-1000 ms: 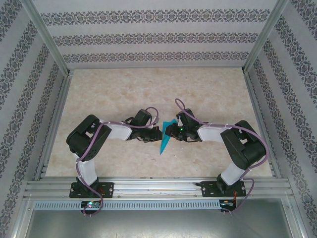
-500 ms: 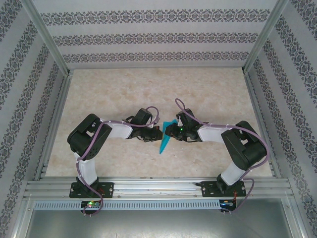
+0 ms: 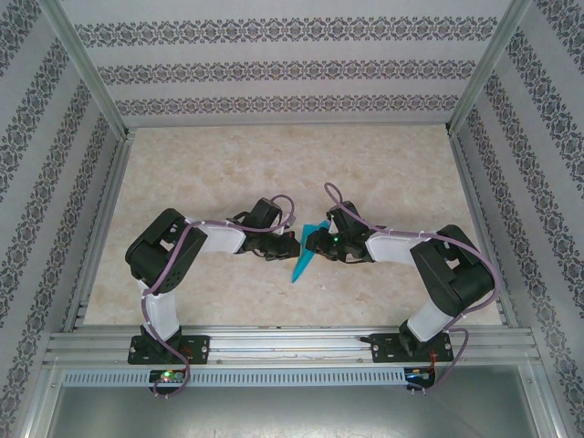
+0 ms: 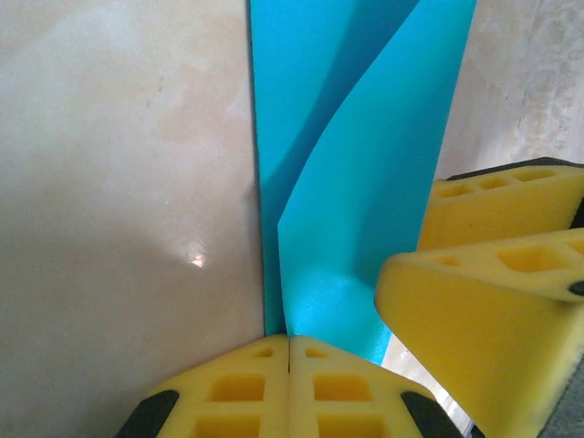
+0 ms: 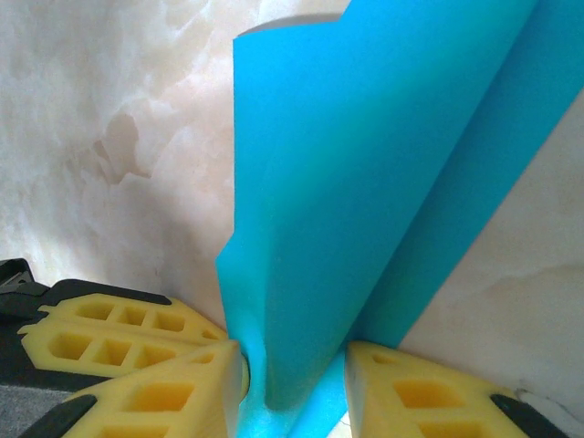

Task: Fold a paper plane with a square sheet of paper (fold left side to right side)
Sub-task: Fold the wing for the fifth time at the center of the table.

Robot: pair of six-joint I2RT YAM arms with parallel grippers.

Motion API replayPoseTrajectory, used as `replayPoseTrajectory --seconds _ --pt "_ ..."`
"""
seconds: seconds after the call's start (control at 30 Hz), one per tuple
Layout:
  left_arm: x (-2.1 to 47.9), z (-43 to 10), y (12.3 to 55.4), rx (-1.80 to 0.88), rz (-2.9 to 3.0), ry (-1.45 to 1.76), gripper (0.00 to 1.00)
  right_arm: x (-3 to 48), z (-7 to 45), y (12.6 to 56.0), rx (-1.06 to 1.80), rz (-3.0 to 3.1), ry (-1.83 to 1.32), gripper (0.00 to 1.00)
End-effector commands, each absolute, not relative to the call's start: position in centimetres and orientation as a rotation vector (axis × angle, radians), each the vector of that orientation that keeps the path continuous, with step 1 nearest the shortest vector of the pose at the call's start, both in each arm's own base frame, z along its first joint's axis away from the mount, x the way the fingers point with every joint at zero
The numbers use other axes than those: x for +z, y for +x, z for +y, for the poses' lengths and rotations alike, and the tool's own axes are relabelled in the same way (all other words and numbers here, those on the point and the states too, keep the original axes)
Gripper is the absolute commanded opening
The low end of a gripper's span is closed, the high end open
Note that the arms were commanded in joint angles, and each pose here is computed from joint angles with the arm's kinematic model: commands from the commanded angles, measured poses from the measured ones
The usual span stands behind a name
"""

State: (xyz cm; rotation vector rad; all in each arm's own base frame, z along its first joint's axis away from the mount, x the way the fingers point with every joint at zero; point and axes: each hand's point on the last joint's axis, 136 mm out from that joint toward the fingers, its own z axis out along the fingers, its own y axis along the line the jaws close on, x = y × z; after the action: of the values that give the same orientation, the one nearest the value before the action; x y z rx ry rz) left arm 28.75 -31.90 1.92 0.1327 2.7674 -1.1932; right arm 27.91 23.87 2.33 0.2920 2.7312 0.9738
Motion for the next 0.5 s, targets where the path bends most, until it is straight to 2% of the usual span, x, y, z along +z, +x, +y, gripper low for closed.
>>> replayPoseTrajectory --seconds 0.0,0.23,0.47 --pt "-1.0 -31.0 27.9 -1.055 2.856 0.139 0.04 2.2 23.4 27.4 0.971 2.743 0.323 0.35" --pt "-1.1 -31.0 27.8 -1.040 2.862 0.146 0.04 3.3 23.0 27.6 0.984 2.707 0.324 0.35" --pt "-0.9 -31.3 27.7 -1.025 2.864 0.168 0.04 4.3 22.1 27.5 1.000 2.682 0.334 0.39"
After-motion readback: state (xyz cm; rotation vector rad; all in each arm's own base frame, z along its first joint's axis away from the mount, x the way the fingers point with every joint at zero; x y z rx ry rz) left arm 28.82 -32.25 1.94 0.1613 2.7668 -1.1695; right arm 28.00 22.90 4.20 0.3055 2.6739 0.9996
